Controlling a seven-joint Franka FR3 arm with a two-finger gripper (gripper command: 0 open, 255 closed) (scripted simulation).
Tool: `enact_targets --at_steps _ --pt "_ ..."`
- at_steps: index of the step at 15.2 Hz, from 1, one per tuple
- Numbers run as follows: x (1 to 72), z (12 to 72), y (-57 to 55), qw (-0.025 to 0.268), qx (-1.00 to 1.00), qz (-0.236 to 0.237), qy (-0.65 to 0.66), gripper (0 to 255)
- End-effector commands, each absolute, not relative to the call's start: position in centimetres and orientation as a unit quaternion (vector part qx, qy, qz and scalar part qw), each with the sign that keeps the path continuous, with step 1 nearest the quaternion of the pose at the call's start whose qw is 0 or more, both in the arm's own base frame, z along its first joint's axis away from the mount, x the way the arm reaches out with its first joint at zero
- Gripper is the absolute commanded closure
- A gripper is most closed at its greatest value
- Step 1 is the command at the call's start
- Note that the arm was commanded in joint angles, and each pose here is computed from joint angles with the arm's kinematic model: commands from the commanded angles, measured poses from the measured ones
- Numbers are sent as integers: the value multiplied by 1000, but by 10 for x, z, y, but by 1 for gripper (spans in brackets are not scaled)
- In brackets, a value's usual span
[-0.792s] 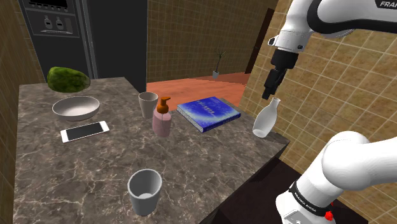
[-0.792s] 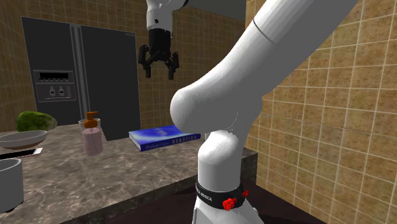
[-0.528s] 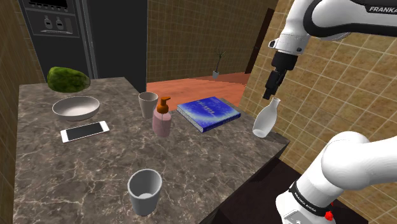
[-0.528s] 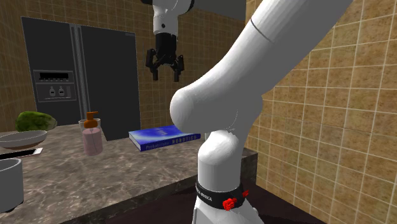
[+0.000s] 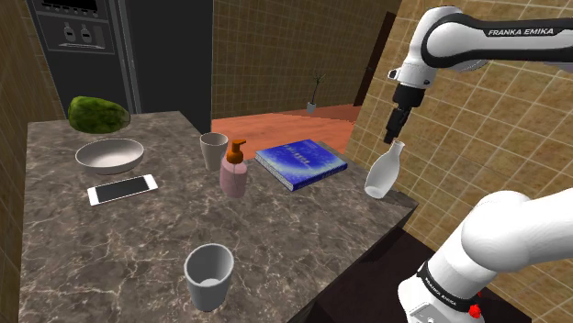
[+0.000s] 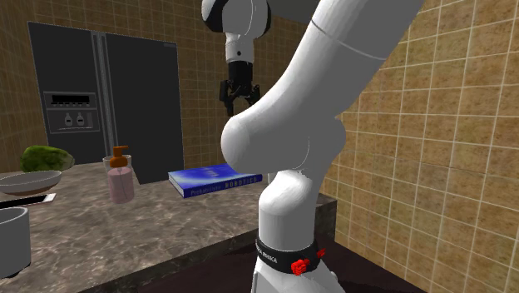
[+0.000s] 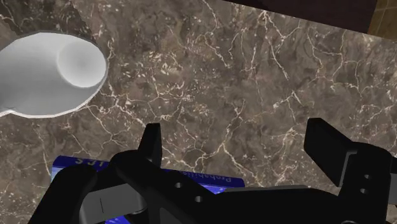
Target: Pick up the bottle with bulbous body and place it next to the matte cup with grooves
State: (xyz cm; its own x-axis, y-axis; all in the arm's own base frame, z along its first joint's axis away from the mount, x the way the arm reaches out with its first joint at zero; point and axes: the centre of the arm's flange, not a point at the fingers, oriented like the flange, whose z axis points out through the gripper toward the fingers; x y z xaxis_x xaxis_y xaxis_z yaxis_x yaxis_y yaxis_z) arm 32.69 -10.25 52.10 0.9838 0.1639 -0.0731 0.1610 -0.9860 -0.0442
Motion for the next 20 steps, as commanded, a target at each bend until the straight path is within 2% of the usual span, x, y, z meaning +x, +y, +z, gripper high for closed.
enact_targets --at_steps 1,14,20 --pt "332 513 -129 16 -995 41 -85 0" --pt "371 464 -285 0 -993 57 -102 0" --pt "368 438 -287 0 -993 57 -102 0"
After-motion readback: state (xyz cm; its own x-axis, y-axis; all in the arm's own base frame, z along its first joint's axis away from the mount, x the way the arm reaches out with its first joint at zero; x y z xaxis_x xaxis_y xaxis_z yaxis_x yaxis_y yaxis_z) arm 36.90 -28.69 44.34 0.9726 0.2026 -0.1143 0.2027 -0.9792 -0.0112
